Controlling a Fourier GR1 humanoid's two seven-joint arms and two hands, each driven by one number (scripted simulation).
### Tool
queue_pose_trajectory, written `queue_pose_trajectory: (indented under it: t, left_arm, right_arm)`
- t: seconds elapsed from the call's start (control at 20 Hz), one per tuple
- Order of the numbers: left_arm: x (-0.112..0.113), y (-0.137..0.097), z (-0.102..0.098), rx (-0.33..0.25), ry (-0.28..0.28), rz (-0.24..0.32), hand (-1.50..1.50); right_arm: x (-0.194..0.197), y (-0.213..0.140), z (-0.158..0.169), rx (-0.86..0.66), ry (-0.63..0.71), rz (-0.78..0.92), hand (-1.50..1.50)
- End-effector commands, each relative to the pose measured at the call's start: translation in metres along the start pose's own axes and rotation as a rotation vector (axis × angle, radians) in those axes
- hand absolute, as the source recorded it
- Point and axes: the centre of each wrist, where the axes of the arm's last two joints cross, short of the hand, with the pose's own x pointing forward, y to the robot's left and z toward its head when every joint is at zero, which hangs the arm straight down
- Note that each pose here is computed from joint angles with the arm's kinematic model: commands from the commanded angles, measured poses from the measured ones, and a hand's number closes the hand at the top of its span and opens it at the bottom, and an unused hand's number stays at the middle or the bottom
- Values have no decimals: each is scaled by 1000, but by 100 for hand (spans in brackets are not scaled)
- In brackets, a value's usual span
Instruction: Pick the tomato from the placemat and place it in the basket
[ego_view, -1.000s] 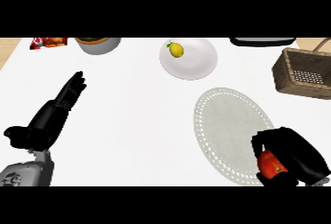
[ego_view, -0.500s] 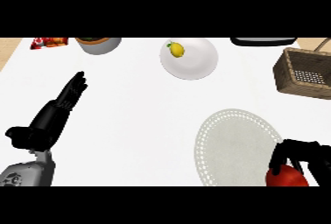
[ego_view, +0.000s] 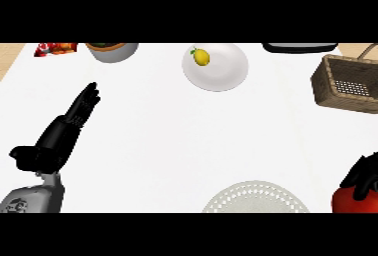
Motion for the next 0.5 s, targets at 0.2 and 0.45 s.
queue_pose_trajectory:
  t: [0.2,0.45]
  left_arm:
    - [-6,-10,-1,-14,17,15,0]
    - [4,-14,-6,-40,-15,11,0]
  right_arm:
    - [49,-57,10,-201,8,106,150]
    - [77,-97,-30,-272,76,65,150]
